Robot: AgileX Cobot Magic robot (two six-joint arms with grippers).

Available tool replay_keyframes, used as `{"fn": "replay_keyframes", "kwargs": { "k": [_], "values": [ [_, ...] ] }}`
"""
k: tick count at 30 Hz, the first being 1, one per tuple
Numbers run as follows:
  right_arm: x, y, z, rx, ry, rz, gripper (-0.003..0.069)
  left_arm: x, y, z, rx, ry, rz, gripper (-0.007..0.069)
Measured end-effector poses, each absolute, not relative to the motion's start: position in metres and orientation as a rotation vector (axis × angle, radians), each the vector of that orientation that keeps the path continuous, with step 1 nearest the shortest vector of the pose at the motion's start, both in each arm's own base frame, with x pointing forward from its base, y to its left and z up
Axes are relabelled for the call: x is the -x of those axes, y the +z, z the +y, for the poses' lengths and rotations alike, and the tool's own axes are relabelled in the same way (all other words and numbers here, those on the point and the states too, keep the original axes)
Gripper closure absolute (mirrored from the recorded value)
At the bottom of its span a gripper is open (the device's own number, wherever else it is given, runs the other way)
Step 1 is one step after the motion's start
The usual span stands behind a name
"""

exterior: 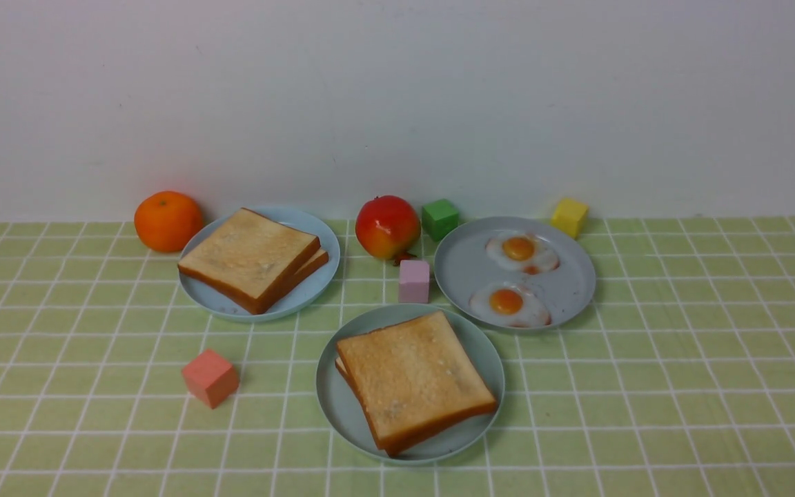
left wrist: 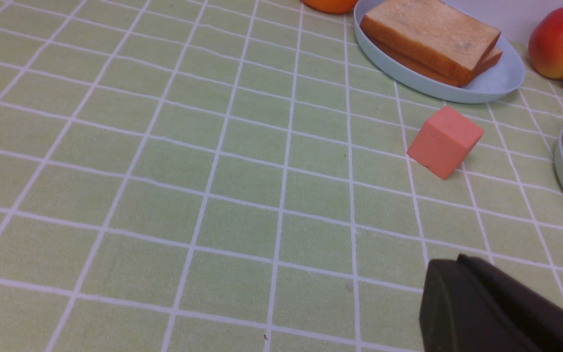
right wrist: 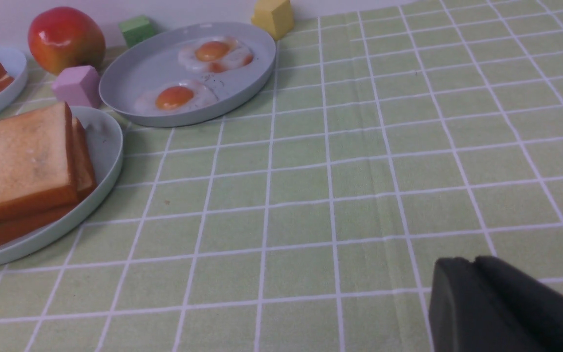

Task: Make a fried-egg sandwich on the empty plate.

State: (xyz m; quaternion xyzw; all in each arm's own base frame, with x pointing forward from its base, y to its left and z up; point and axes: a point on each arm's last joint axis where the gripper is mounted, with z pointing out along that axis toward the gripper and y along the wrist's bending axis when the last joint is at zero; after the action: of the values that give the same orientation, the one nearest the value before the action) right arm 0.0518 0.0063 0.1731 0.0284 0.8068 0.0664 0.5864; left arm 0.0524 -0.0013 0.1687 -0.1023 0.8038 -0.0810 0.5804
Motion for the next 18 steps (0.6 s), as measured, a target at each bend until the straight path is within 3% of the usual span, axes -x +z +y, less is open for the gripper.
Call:
{"fn": "replay_keyframes", "kwargs": {
  "k": [18],
  "values": [
    [-0.0518, 0.1731, 0.0063, -0.066, 0.155, 1.881, 0.0567, -0.0524, 0.1687, -0.0013, 0.239, -0.189, 1.878, 0.0638]
  ]
}}
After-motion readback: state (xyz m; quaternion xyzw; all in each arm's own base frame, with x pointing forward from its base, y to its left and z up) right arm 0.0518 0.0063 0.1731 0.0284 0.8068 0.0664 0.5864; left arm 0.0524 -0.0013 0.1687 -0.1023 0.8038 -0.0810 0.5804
